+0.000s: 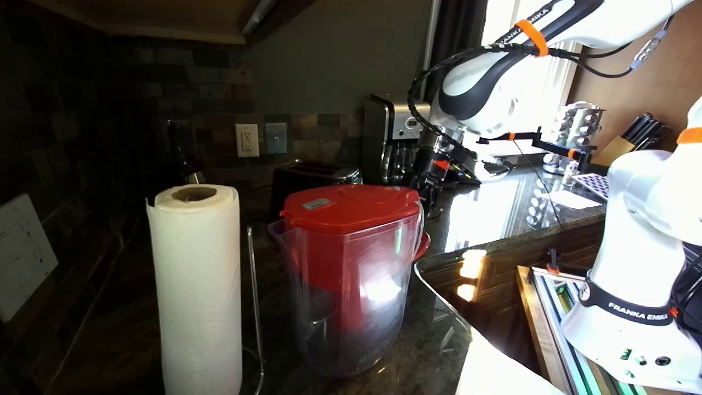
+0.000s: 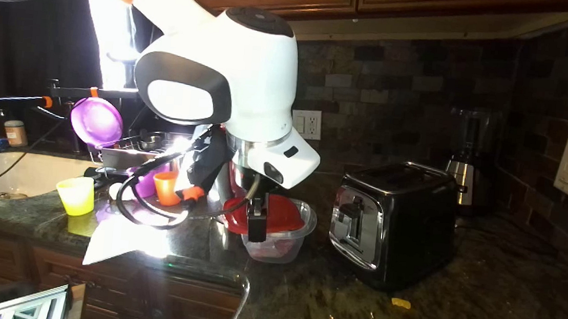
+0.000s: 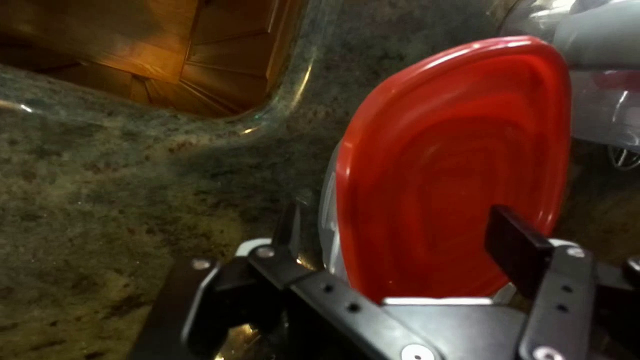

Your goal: Take the red lid off the tupperware then remove the object in it and place it on the counter top

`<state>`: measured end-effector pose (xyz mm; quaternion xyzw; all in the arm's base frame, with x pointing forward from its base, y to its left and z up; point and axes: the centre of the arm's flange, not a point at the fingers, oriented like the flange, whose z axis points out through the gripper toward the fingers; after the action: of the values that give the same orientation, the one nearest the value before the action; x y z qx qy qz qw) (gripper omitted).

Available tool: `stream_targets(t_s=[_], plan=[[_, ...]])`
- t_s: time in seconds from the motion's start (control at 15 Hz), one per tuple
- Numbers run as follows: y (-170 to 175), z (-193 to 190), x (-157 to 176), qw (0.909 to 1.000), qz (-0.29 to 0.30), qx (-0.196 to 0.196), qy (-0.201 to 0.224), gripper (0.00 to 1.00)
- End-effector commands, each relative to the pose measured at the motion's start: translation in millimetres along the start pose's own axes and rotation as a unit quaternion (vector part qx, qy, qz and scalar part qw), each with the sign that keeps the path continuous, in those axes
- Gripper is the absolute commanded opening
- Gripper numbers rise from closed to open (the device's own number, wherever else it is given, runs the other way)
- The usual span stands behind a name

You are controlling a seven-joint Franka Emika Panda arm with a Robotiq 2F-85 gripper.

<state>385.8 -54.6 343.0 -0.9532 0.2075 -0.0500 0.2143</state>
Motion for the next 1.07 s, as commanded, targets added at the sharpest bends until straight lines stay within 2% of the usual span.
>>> stream_targets(t_s=[0.0,0.33,0.53,0.6,0.73,0.8,1.0], plan=[[6,1,-17,0.999,0.042,0.015,0.008,0.93],[11,6,-19,0.9978,0.065,0.015,0.002,0.91],[11,8,-17,0.9972,0.073,0.018,0.003,0.75],[11,9,-16,0.9969,0.077,0.019,0.001,0.66],[12,11,-14,0.9964,0.083,0.019,-0.001,0.67],[12,13,-14,0.9961,0.086,0.018,-0.002,0.64],[14,15,-14,0.9957,0.091,0.016,-0.005,0.68]])
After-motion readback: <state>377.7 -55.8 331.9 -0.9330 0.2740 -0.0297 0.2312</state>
